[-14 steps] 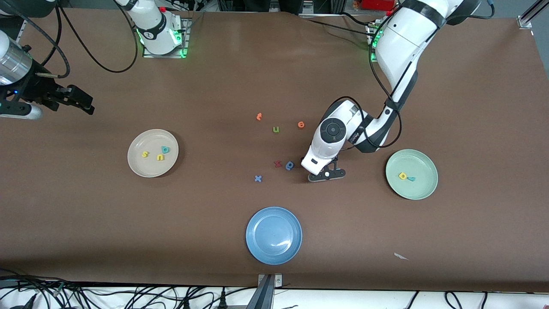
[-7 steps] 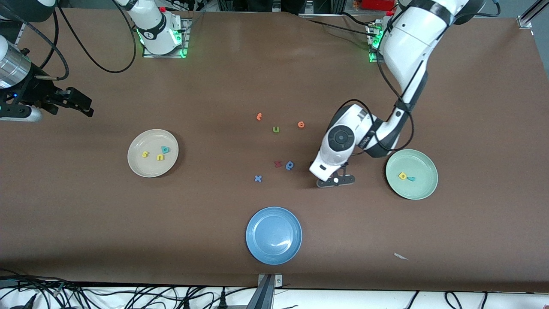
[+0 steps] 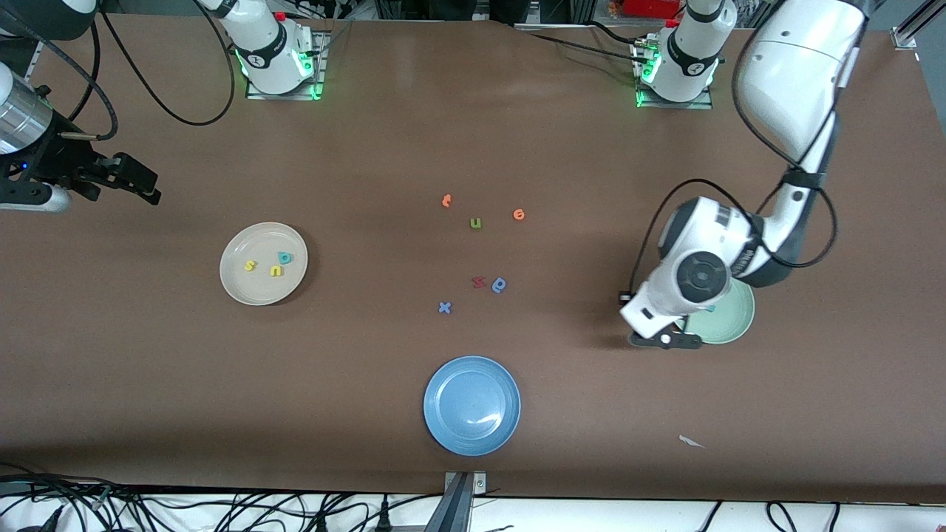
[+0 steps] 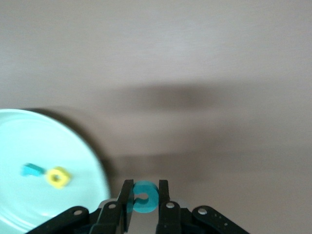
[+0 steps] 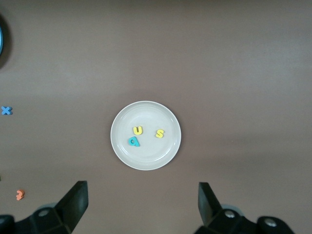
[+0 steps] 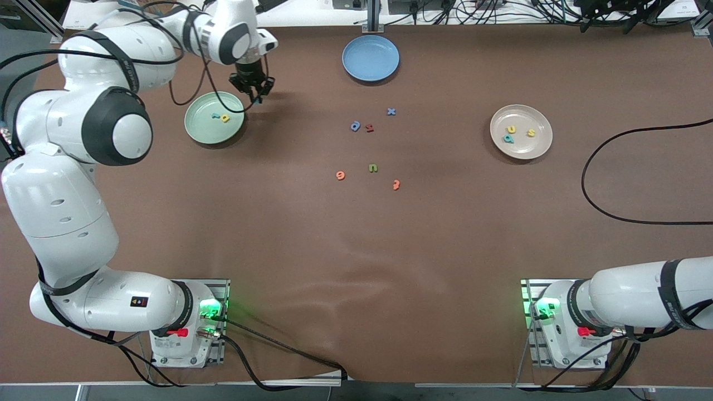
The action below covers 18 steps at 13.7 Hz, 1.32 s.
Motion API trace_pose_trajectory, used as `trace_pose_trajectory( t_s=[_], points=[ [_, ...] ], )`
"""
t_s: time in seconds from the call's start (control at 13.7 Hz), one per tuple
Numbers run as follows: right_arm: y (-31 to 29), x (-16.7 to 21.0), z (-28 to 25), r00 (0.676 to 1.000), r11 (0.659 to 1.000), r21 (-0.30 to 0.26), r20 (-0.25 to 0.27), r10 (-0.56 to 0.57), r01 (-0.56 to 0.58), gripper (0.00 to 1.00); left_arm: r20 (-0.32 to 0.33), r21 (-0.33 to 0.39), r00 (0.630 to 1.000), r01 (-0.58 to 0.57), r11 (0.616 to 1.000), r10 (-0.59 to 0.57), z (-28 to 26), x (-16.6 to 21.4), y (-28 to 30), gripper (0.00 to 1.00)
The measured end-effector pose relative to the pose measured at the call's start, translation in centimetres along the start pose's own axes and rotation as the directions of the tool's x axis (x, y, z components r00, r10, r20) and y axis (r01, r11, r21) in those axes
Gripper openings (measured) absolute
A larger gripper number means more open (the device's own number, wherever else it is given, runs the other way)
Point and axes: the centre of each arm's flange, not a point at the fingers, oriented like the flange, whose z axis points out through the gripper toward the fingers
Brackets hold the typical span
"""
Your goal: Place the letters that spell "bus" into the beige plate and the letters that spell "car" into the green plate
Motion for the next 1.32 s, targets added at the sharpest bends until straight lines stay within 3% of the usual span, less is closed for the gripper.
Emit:
trace_pose_trajectory(
  t_s=[0.37,0.51,0.8,1.02,1.32],
  points=[
    [-0.1,0.0,0.0,1.0,1.0,0.0,0.0,-0.001,0.001,1.0,0.086,-0.024,0.985,-0.149,0.988,0.151,1.5,-0.3,-9.8,0.25],
    [-0.1,0.0,0.0,1.0,1.0,0.0,0.0,-0.002,0.002,1.0,0.103,-0.003,0.975,-0.198,0.98,0.197,1.9,-0.4,-11.9,0.27],
    [-0.2,0.0,0.0,1.0,1.0,0.0,-0.001,-0.004,0.004,1.0,0.077,0.008,0.975,-0.208,0.978,0.207,0.5,0.2,-12.5,0.66],
    [-0.2,0.0,0.0,1.0,1.0,0.001,-0.001,-0.004,0.004,1.0,0.06,-0.015,0.988,-0.141,0.99,0.142,-3.0,0.9,-12.0,0.97],
    [-0.2,0.0,0.0,1.0,1.0,0.0,-0.001,-0.012,0.012,1.0,0.027,-0.029,0.997,-0.065,0.997,0.066,-6.0,1.3,-12.1,1.0]
  ],
)
